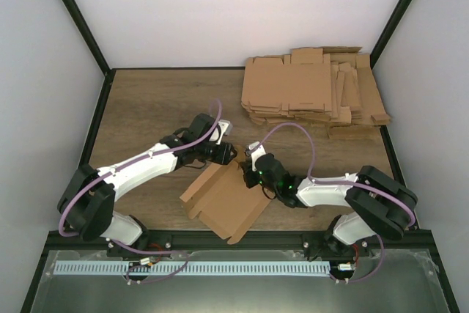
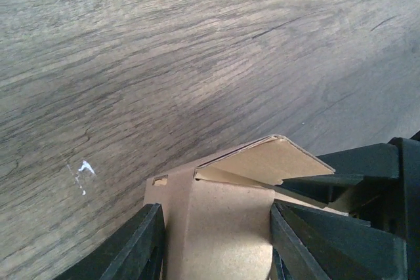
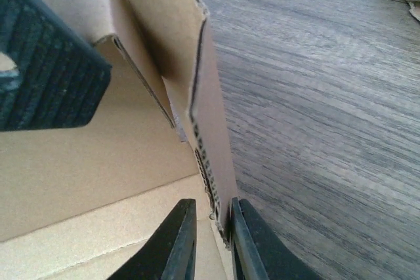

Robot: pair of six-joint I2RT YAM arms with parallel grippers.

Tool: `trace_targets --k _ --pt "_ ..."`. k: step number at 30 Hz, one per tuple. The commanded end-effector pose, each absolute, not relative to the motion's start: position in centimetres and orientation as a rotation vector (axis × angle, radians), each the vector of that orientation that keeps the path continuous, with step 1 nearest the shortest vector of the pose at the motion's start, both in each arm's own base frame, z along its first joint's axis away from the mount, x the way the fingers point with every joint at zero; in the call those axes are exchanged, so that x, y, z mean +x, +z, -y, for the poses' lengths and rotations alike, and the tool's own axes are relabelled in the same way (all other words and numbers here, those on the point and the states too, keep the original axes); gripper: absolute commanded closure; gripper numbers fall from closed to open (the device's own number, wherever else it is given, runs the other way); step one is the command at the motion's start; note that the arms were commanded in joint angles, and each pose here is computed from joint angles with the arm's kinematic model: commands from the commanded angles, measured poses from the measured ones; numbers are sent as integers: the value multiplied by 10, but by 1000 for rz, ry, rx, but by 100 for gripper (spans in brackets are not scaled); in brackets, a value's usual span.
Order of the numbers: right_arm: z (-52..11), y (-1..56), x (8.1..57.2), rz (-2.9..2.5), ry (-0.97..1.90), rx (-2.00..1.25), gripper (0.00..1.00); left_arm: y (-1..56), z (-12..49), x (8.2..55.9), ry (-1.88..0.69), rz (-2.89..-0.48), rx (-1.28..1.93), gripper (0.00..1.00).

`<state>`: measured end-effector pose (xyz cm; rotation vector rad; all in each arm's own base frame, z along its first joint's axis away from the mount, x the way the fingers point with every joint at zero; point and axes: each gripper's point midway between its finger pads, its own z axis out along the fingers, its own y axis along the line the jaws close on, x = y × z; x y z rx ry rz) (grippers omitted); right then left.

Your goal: Fold the paper box

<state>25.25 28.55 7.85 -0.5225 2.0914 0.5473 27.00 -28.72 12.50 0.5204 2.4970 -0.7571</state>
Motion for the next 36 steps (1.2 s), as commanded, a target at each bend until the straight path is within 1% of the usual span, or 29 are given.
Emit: trace_targets --k 1,7,19,22,25,27,33,36 --pt "-294 101 254 -2045 578 -513 82 116 282 264 -703 -2539 563 55" --pt "-293 105 253 -2038 564 -536 75 116 281 263 -687 -2535 603 56" --pt "-297 116 250 -2016 587 -578 71 121 282 261 -664 -2525 624 56" --pt "-298 115 252 -2023 583 -576 75 121 282 260 -635 -2528 638 56" --pt "-296 111 254 -2036 568 -563 83 127 285 259 -636 -2515 642 55" --pt "-295 107 255 -2046 559 -558 87 131 287 258 -656 -2506 638 53" --pt "-290 96 254 -2061 543 -538 92 142 294 255 -729 -2489 630 51" --pt "-287 92 254 -2069 529 -535 96 143 296 254 -748 -2489 628 47"
